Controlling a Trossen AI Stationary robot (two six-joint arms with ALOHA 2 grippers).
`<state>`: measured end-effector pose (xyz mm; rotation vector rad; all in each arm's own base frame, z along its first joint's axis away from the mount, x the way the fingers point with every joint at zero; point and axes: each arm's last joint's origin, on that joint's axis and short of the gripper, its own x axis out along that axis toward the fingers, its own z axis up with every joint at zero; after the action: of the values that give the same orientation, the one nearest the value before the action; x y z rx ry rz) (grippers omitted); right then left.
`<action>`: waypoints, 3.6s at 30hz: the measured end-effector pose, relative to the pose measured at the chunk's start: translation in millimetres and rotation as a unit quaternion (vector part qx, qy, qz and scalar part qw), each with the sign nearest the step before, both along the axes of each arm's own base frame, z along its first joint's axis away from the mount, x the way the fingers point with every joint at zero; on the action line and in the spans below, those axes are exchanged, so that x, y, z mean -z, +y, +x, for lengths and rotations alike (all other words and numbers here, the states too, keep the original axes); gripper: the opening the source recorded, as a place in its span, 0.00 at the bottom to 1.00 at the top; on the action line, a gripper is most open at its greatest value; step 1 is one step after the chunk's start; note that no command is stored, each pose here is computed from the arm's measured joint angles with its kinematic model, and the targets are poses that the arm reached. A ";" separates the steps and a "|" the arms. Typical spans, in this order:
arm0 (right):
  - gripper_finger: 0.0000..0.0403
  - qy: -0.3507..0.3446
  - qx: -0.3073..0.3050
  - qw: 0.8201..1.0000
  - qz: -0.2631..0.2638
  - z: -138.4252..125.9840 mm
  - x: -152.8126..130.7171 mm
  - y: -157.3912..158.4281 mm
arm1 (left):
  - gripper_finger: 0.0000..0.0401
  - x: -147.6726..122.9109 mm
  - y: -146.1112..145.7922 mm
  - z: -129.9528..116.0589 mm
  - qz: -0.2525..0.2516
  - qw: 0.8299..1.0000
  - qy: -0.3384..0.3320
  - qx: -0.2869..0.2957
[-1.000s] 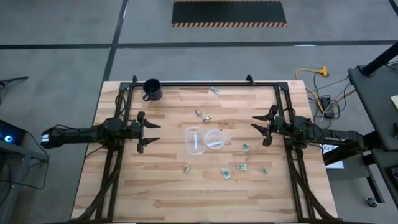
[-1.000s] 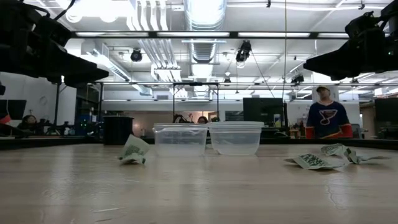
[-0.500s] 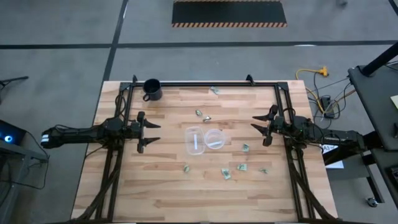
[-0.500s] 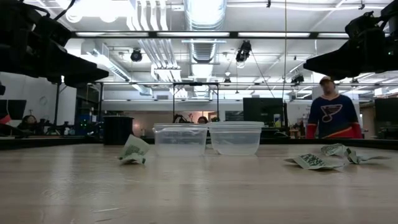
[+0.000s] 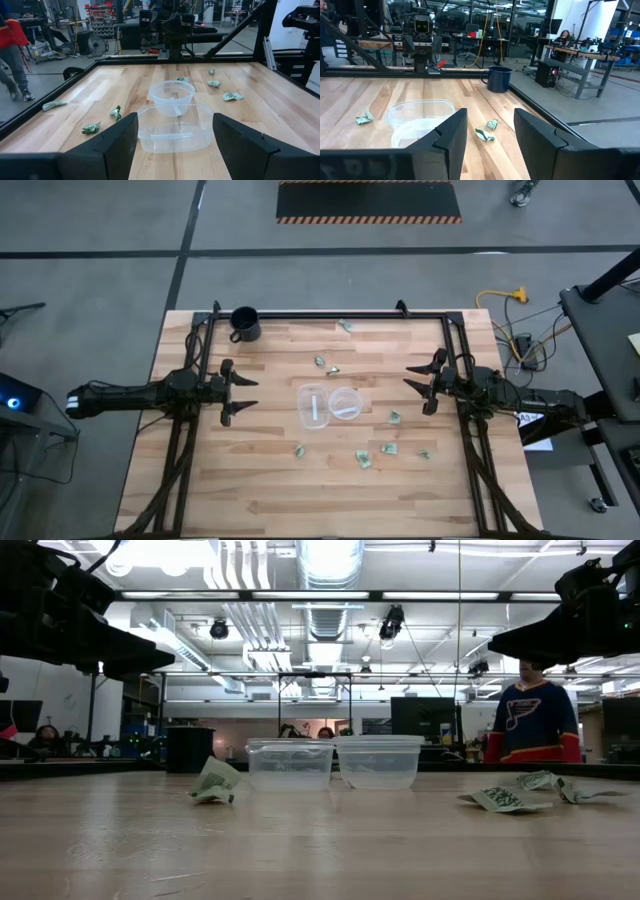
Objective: Pick and place Stevia / Truvia into bins
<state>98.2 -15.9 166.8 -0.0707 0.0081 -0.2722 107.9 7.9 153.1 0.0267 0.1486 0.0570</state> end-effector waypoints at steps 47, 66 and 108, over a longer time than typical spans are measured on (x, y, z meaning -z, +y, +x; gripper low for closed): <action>0.38 0.001 0.003 0.997 -0.076 -0.1 -3.8 -0.1 | 0.60 0.0 0.0 0.0 0.000 1.000 0.000 0.000; 0.38 -0.029 0.001 0.999 -0.029 -0.3 -7.0 -0.1 | 0.60 0.0 0.0 0.0 0.000 1.000 0.000 0.000; 0.38 -0.117 -0.277 0.945 0.128 4.9 -93.8 17.1 | 0.60 0.0 0.0 0.0 0.000 1.000 0.000 0.000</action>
<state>103.1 1.3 260.6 0.2189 -0.2099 0.2877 107.9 7.9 153.1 0.0266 0.1484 0.0568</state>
